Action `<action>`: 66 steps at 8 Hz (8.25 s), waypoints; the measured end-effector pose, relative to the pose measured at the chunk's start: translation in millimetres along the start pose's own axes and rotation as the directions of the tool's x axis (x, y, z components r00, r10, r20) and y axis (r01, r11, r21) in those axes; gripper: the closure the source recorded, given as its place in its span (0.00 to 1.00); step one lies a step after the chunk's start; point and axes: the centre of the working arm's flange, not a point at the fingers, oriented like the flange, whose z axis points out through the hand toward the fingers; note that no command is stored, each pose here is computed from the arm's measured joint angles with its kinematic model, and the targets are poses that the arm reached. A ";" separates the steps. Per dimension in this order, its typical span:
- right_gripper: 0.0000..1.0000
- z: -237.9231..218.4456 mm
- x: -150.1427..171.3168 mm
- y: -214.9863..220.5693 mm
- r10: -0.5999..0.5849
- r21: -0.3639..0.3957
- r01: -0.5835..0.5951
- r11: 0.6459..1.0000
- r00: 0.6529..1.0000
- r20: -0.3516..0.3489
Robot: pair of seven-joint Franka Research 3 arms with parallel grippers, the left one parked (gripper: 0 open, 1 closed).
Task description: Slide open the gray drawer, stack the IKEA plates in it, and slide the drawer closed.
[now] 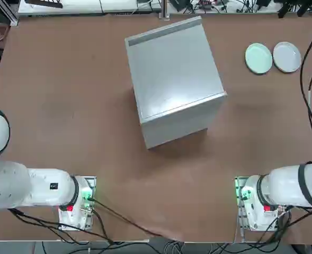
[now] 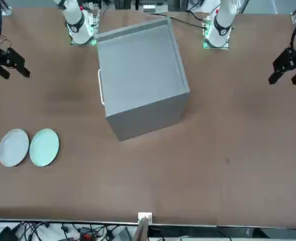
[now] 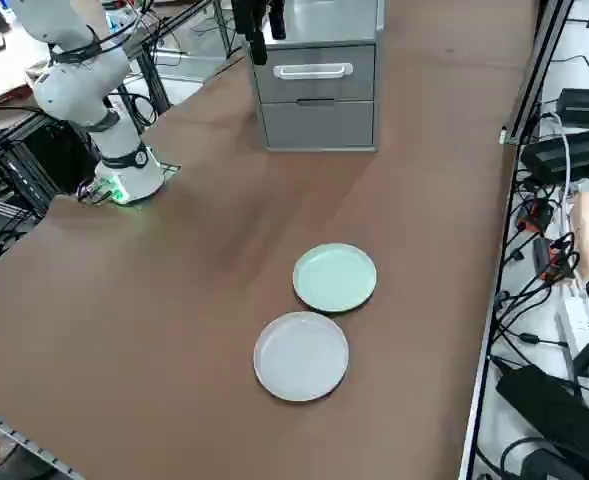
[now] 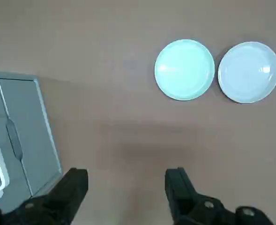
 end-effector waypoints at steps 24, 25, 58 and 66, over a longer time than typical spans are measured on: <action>0.00 212.8 -14.7 -210.8 -0.176 0.300 0.168 0.939 0.984 -0.001; 0.00 213.2 -14.5 -210.7 -0.177 0.299 0.169 0.939 0.984 -0.001; 0.00 233.0 18.0 8.9 -0.161 0.266 0.139 0.954 0.985 0.064; 0.00 150.3 64.5 88.7 -0.149 0.201 0.147 0.969 0.989 -0.006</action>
